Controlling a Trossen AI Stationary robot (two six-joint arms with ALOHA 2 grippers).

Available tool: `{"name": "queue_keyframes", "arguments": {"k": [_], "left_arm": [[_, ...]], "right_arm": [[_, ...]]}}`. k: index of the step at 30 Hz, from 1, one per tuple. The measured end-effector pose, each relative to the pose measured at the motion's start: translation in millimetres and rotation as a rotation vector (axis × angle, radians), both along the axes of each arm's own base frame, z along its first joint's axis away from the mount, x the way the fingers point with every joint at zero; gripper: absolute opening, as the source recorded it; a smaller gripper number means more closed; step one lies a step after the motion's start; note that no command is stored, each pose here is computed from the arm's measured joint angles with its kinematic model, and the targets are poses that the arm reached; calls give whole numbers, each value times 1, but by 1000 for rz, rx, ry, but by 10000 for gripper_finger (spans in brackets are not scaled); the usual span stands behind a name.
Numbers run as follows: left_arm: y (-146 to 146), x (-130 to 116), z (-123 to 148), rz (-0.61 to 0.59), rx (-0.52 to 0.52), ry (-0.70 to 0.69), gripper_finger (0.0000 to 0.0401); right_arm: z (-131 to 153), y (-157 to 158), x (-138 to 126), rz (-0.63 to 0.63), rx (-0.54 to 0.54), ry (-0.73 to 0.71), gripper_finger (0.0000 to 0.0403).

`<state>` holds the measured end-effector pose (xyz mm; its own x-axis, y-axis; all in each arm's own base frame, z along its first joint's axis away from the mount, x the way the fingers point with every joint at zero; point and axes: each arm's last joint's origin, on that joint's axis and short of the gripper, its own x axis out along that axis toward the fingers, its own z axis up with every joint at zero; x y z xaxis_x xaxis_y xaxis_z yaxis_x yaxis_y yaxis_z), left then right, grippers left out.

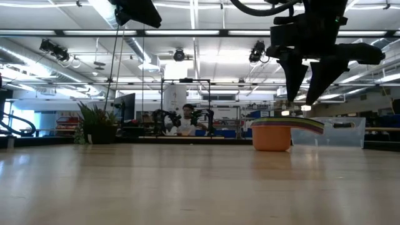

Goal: Nest measuring cups in basket
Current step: Put the stacked measuring cups into the bin

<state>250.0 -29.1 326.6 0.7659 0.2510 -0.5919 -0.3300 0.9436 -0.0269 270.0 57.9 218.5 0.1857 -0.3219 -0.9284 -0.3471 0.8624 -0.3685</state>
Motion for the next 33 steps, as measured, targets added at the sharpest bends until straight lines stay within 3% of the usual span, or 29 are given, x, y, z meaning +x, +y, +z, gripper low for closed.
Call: {"name": "queue_keyframes", "arguments": {"k": [11, 18, 33], "left_arm": [[-1, 4, 5, 0, -11, -66, 87], [-1, 4, 5, 0, -12, -72, 87], [-1, 4, 5, 0, -11, -72, 87]], "right_arm": [[0, 0, 1, -6, 10, -9, 197], [0, 0, 3, -84, 7, -63, 197], [1, 0, 6, -92, 4, -105, 198]]}}
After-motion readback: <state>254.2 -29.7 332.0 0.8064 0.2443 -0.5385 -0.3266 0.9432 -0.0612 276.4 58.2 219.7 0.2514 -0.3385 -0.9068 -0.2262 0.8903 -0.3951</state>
